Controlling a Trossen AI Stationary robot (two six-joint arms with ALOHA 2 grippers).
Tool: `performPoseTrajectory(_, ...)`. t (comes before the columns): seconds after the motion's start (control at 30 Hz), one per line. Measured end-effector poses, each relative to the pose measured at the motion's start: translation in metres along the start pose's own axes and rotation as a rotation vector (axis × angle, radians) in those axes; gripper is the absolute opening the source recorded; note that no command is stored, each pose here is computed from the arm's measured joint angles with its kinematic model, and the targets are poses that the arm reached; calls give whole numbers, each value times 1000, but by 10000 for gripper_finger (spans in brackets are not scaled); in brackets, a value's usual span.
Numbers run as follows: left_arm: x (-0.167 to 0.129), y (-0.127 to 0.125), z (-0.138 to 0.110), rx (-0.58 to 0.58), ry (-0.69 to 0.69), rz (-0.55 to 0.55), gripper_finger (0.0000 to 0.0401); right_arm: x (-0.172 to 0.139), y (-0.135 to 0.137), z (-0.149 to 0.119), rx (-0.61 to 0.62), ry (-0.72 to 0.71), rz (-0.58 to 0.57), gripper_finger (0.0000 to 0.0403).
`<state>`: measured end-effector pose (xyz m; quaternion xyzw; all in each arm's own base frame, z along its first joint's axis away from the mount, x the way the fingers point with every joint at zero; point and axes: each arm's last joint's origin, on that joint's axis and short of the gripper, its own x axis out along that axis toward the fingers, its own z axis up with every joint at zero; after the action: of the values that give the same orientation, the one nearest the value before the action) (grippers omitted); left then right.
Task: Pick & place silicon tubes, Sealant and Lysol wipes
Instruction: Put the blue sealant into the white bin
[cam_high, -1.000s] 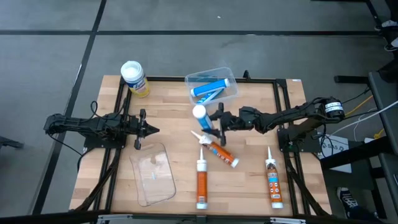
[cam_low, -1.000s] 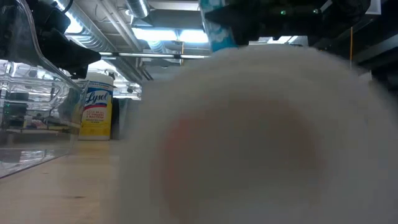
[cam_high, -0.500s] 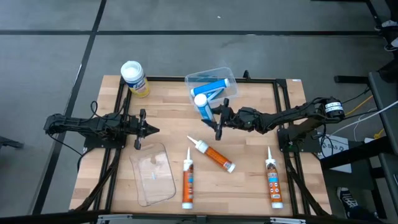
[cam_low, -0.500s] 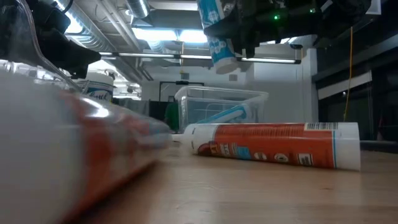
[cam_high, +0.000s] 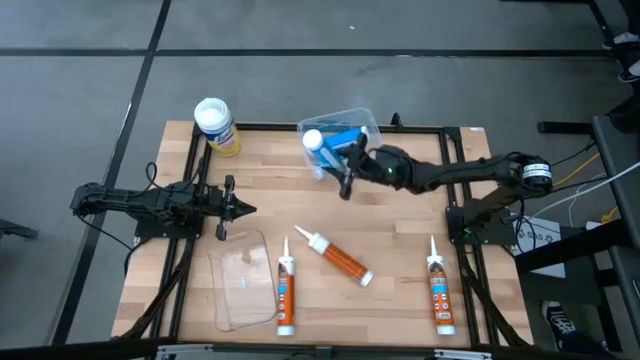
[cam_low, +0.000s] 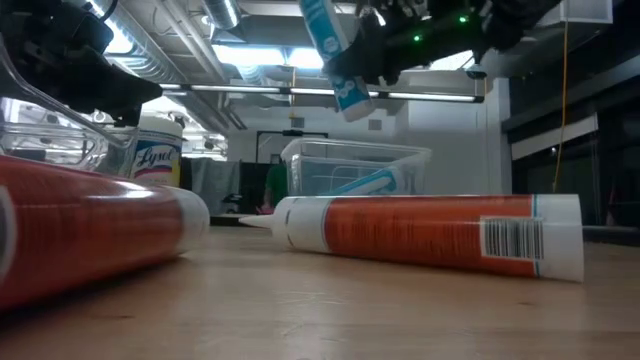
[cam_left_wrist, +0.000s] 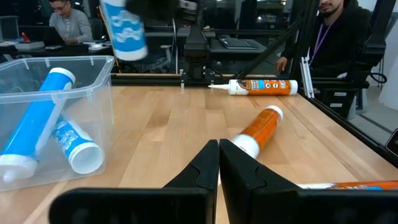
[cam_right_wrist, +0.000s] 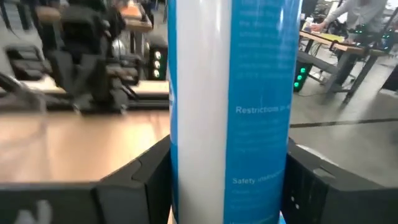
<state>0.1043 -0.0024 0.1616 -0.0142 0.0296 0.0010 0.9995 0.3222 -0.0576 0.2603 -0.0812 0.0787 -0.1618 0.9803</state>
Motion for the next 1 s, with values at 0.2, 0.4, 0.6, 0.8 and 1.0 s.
performPoseTrajectory(0.2, 0, 0, 0, 0, 0, 0, 13, 9, -33, 13, -204, 176, -36, 216)
performPoseTrajectory(0.4, 0, 0, 0, 0, 0, 0, 9, 6, -60, 23, -356, 387, -22, 216)
performPoseTrajectory(0.6, 0, 0, 0, 0, 0, 0, 12, 0, -72, 26, -504, 555, -31, 216)
performPoseTrajectory(0.8, 0, 0, 0, 0, 0, 0, 10, -3, -80, 22, -552, 622, -70, 216)
performPoseTrajectory(1.0, 0, 0, 0, 0, 0, 0, 10, -3, -79, 22, -553, 626, -68, 216)
